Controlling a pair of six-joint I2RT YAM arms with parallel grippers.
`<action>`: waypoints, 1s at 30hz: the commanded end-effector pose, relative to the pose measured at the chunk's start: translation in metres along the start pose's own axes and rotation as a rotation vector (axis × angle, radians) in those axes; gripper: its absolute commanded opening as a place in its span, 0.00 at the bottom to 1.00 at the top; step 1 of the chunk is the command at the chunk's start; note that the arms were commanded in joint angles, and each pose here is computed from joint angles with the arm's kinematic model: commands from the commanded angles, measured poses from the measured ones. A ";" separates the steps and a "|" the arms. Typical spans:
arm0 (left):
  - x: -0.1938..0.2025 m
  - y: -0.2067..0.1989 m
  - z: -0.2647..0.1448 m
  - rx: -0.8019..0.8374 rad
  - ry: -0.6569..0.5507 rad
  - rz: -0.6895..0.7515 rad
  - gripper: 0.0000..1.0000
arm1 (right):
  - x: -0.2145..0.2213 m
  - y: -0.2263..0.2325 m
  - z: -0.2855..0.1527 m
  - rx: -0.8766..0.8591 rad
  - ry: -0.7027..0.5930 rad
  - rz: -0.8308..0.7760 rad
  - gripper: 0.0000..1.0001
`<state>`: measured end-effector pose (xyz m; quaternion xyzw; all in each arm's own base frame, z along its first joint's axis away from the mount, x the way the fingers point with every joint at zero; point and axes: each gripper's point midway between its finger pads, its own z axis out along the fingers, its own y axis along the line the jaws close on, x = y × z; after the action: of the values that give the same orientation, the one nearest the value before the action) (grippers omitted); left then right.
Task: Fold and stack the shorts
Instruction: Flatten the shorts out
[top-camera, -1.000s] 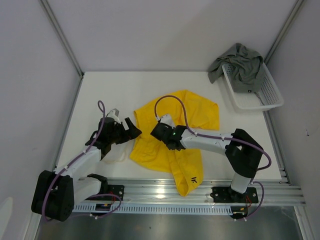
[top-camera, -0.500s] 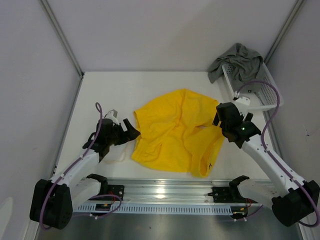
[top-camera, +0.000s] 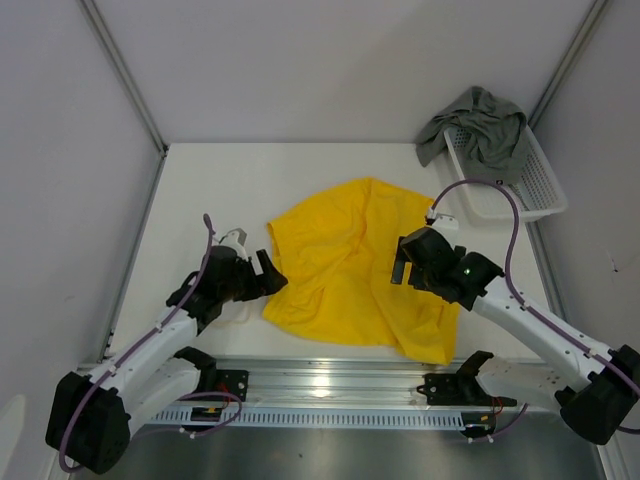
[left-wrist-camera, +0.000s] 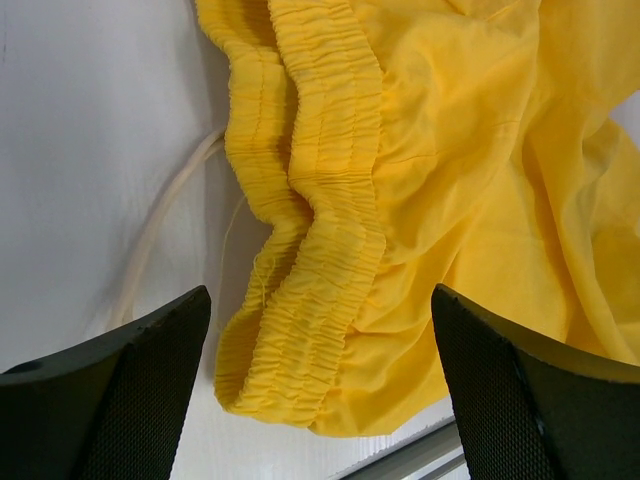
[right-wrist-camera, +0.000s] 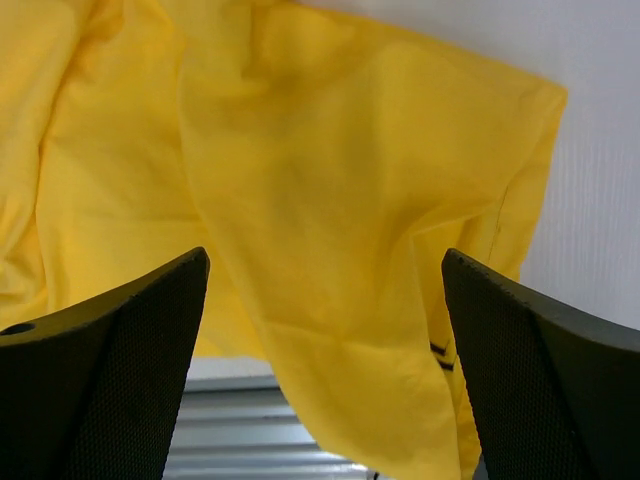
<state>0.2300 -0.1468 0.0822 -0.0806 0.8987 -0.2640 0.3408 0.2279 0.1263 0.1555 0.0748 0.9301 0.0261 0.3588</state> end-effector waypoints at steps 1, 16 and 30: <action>0.010 0.007 -0.009 -0.054 0.016 -0.027 0.92 | 0.019 -0.008 -0.015 0.038 0.057 0.091 0.99; 0.052 0.023 -0.012 -0.144 0.149 -0.107 0.83 | 0.028 0.003 -0.013 0.001 0.069 0.183 0.99; 0.056 -0.006 0.035 -0.044 0.255 -0.060 0.19 | 0.019 0.018 0.005 -0.054 0.049 0.187 0.99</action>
<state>0.1921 -0.1710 0.0211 -0.0955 0.9440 -0.2470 0.1968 0.2080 0.1414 0.1387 0.1485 0.9335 0.0711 0.3185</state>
